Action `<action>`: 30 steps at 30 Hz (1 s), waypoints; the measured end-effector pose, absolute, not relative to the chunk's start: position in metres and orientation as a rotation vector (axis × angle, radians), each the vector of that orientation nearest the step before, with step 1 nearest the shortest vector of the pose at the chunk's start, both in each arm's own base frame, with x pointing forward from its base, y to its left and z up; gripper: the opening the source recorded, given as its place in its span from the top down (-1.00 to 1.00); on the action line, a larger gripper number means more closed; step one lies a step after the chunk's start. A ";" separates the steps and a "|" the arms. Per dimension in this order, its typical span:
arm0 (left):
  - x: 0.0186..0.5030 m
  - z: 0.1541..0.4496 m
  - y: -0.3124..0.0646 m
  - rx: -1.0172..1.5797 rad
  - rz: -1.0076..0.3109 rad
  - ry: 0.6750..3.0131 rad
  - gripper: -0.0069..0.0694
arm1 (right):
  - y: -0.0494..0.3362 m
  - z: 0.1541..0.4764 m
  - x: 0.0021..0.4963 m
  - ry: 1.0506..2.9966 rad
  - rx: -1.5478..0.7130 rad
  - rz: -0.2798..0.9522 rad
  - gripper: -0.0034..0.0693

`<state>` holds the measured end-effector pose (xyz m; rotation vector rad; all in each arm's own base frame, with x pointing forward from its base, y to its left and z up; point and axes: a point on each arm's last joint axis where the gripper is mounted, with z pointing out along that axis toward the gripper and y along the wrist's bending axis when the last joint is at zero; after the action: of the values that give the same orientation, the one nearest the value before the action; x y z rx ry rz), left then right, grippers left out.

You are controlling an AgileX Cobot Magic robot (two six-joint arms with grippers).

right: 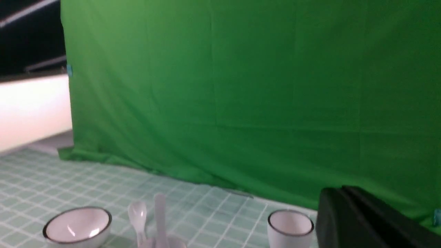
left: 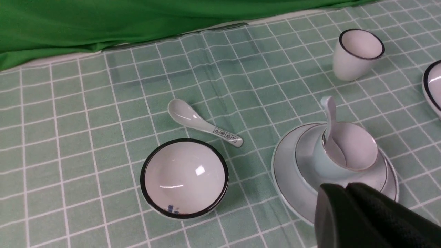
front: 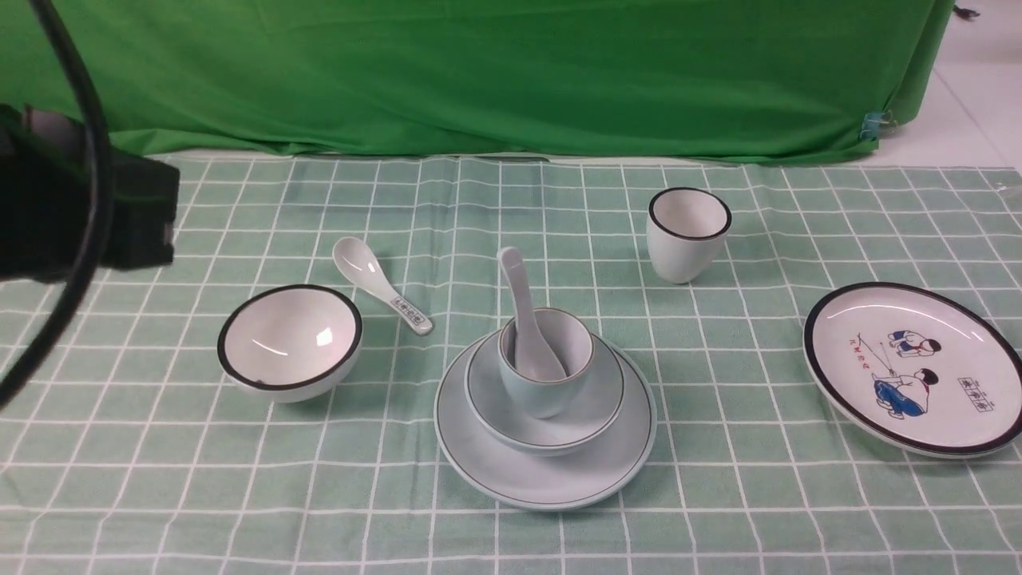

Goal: Place the bowls on the plates on the blue tablecloth, put the cups on the bowls, and place the spoons in the cups.

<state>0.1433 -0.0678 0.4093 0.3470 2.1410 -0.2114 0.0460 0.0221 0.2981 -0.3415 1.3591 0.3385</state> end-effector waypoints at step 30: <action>0.070 0.297 -0.040 0.322 -0.475 1.873 0.79 | 0.022 0.293 0.045 1.299 -0.321 0.354 0.33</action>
<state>0.0699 -0.0397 0.2972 0.3219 1.8728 -0.4754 0.0447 0.0216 0.2928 -0.3213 1.2995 0.3536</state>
